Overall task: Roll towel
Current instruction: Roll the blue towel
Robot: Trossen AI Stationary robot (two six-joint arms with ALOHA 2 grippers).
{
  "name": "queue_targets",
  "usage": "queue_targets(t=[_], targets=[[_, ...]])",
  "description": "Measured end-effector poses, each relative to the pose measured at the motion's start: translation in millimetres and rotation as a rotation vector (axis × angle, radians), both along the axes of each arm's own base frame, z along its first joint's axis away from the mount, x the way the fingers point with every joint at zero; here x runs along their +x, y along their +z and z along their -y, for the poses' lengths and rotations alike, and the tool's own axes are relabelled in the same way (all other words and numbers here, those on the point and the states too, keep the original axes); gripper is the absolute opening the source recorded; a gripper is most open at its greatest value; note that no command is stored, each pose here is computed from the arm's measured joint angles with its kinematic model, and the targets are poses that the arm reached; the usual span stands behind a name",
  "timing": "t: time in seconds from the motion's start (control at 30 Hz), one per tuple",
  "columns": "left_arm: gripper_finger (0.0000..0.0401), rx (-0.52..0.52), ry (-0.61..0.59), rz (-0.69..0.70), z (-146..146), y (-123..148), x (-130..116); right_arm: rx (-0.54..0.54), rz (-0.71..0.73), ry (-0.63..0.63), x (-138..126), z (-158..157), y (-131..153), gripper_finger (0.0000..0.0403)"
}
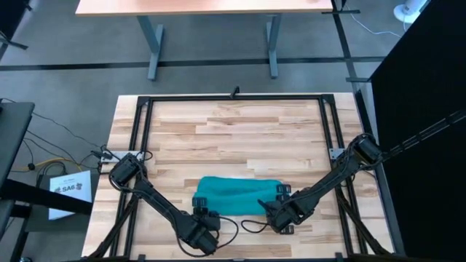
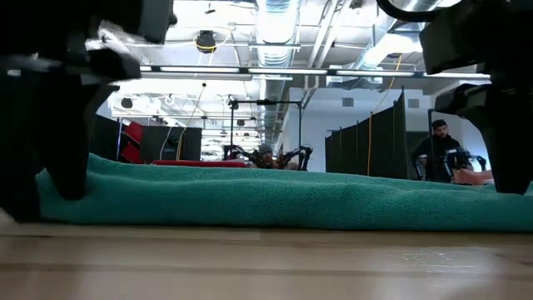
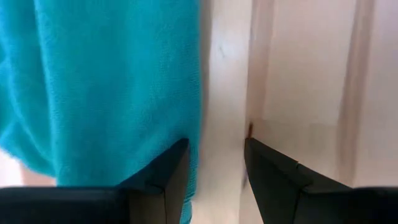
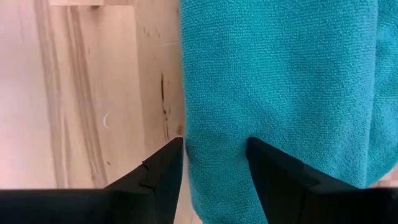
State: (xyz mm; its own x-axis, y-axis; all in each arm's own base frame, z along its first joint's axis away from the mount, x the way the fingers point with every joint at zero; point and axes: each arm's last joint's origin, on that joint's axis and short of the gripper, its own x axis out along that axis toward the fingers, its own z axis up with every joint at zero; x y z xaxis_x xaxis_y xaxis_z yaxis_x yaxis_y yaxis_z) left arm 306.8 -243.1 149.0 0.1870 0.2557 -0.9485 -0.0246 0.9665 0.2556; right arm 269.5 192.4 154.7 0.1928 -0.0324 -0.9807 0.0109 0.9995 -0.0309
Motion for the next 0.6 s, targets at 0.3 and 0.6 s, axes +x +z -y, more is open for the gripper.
queue_targets(t=[0.3, 0.6], targets=[[0.0141, 0.063, -0.015, 0.048, 2, 15, 5, 0.004, 0.004, 0.0, 0, 0, 0, 0.0165], [0.0141, 0.046, -0.045, 0.077, -1, -5, 4, 0.006, 0.002, 0.002, 0, 0, 0, 0.0165]])
